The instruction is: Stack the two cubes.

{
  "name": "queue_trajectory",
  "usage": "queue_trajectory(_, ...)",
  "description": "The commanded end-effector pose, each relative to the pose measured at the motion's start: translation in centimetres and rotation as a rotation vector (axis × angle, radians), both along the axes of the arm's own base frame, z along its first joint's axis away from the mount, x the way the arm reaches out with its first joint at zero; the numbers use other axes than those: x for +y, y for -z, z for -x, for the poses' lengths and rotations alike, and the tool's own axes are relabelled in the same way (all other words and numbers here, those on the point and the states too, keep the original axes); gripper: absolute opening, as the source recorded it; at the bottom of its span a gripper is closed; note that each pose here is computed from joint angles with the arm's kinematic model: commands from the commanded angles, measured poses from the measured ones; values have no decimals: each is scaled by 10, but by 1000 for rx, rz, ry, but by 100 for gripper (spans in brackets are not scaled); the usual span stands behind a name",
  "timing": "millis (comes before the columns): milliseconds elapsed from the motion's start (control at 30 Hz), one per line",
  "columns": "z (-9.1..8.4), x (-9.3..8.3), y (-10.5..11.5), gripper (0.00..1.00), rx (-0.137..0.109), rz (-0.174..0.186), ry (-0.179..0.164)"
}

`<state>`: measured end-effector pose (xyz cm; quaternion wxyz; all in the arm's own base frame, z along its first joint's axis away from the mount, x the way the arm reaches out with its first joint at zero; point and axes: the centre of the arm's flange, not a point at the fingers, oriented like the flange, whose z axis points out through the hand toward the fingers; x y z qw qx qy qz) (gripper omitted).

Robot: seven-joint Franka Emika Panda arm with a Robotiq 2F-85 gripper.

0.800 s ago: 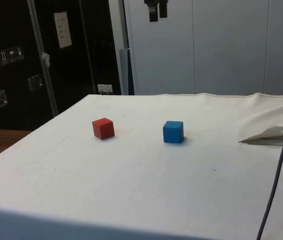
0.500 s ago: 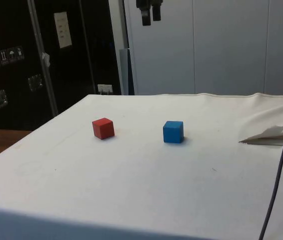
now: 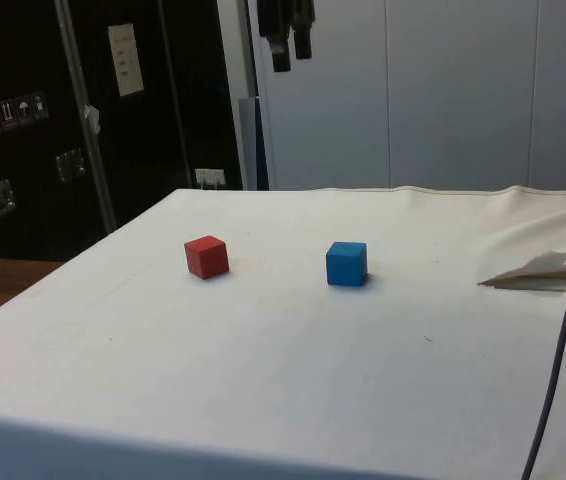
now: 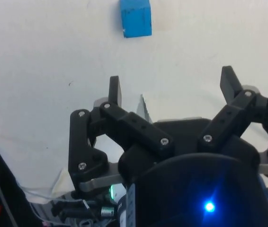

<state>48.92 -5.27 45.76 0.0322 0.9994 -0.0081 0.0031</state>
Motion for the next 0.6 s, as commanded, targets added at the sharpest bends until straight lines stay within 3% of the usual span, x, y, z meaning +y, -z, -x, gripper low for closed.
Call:
queue_trajectory(0,5,3,1,100,-15,9,2)
queue_trajectory(133,11,7,11,100,-21,7,-2)
queue_trajectory(167,11,7,11,100,-12,0,-6)
queue_trajectory(233,14,12,21,100,-29,6,-5)
queue_trajectory(433,22,22,42,100,-44,4,-12)
queue_trajectory(467,20,20,39,100,-31,-1,-13)
queue_trajectory(500,23,24,44,100,-46,3,-12)
queue_trajectory(567,26,26,51,100,-49,2,-15)
